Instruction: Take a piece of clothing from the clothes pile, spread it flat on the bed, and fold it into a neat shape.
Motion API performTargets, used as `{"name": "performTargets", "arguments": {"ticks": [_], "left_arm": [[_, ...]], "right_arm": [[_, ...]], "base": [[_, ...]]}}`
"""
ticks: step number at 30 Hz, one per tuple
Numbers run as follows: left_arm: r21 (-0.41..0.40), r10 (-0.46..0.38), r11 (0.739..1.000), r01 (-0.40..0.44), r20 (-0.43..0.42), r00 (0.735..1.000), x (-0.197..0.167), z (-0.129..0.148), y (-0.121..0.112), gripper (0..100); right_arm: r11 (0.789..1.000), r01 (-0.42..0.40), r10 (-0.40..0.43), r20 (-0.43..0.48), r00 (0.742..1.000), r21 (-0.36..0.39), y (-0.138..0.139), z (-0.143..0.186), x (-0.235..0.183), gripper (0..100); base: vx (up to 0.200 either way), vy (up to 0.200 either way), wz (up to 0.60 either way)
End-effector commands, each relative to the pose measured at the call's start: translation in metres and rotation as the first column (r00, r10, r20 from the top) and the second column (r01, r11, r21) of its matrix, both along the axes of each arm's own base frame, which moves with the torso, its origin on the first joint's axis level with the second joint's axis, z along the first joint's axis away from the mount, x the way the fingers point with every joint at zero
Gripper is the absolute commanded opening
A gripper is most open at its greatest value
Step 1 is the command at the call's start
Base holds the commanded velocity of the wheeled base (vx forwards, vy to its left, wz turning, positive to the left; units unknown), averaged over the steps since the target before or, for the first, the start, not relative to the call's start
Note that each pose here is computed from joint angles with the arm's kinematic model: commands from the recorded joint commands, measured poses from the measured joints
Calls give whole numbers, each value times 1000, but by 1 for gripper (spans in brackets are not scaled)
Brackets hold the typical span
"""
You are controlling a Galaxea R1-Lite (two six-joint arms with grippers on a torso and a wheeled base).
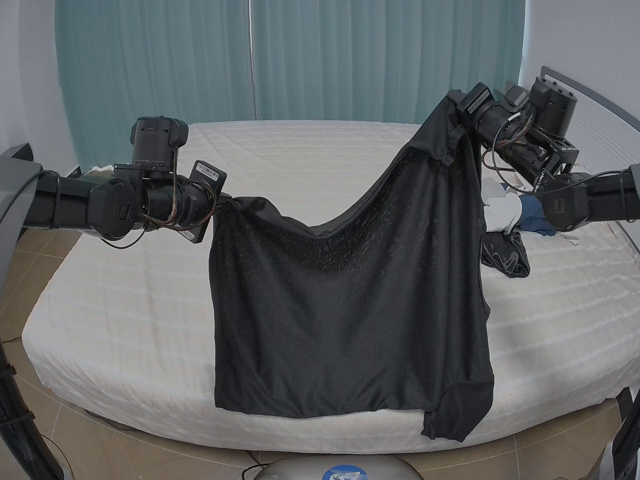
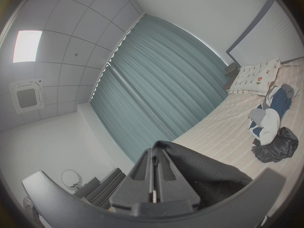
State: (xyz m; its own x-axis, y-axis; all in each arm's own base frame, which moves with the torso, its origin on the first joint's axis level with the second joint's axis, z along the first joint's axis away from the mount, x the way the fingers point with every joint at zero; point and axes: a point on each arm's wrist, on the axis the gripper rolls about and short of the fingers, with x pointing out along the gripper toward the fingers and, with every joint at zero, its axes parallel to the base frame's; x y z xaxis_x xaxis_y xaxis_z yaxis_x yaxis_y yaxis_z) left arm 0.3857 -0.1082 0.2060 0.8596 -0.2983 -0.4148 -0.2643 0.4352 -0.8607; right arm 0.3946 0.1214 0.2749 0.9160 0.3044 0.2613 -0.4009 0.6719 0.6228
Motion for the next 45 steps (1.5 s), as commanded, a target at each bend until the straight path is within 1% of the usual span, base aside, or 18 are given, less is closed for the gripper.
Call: {"name": "performTargets", "arguments": {"ticks": [1, 4, 8, 13, 15, 20, 21, 26, 29, 32, 33, 36, 38, 40, 41, 42, 44, 45], "left_arm": [[16, 5, 1000, -4, -62, 998, 21, -31, -2, 0], [14, 24, 1000, -23, -61, 998, 37, -39, 2, 0], [10, 52, 999, -52, -48, 997, 54, -44, 9, 0], [17, 79, 997, -78, -51, 996, 74, -60, 13, 0], [10, 96, 995, -95, -48, 994, 90, -71, 14, 0], [11, 99, 995, -99, -59, 993, 108, -94, 12, 0], [10, 101, 995, -101, -56, 993, 112, -97, 11, 100], [-29, 151, 988, -153, -66, 986, 128, -112, 14, 100], [-9, 195, 981, -196, -77, 978, 131, -123, 19, 100], [-5, 211, 977, -212, -80, 974, 132, -124, 25, 100], [-1, 217, 976, -218, -88, 972, 132, -124, 28, 100], [13, 226, 974, -226, -114, 967, 130, -124, 34, 100], [24, 230, 973, -228, -136, 964, 127, -121, 37, 100], [28, 231, 973, -230, -147, 962, 125, -120, 38, 100], [37, 224, 975, -221, -181, 958, 119, -116, 41, 100], [37, 224, 975, -221, -181, 958, 119, -116, 41, 100], [49, 204, 979, -198, -206, 957, 111, -113, 41, 100], [52, 178, 984, -170, -222, 959, 104, -113, 41, 100]], "right_arm": [[1000, 6, -7, -66, 998, -19, 7, -34, 22, 0], [999, 21, -23, -97, 995, -27, 8, -50, 33, 0], [997, 69, -71, -107, 992, -25, 8, -61, 45, 0], [993, 116, -117, -103, 988, -15, 11, -73, 64, 0], [988, 151, -152, -97, 984, -11, 15, -82, 78, 0], [984, 174, -176, -94, 980, -35, 18, -100, 94, 0], [984, 175, -179, -101, 979, -43, 18, -106, 97, 100], [979, 176, -191, -155, 969, -104, 21, -151, 114, 100], [973, 182, -208, -203, 957, -142, 19, -184, 123, 100], [969, 185, -220, -235, 947, -165, 15, -201, 126, 100], [960, 194, -243, -262, 934, -200, 8, -210, 127, 100], [938, 229, -304, -300, 904, -258, -7, -220, 124, 100], [932, 233, -319, -325, 890, -278, -18, -220, 117, 100], [931, 228, -320, -339, 885, -284, -21, -220, 113, 100], [931, 211, -317, -371, 873, -298, -29, -221, 104, 100], [931, 211, -317, -371, 873, -298, -29, -221, 104, 100], [934, 191, -305, -395, 867, -300, -38, -220, 95, 100], [932, 194, -313, -412, 856, -306, -47, -220, 89, 100]], "base": [[0, 0, 0], [0, 0, 0], [0, 0, 0], [0, 0, 0], [0, 0, 0], [0, 0, 0], [0, 0, 0], [0, 0, 0], [0, 0, 0], [0, 0, 0], [0, 0, 0], [0, 0, 0], [0, 0, 0], [0, 0, 0], [0, 0, 0], [0, 0, 0], [0, 0, 0], [0, 0, 0]]}}
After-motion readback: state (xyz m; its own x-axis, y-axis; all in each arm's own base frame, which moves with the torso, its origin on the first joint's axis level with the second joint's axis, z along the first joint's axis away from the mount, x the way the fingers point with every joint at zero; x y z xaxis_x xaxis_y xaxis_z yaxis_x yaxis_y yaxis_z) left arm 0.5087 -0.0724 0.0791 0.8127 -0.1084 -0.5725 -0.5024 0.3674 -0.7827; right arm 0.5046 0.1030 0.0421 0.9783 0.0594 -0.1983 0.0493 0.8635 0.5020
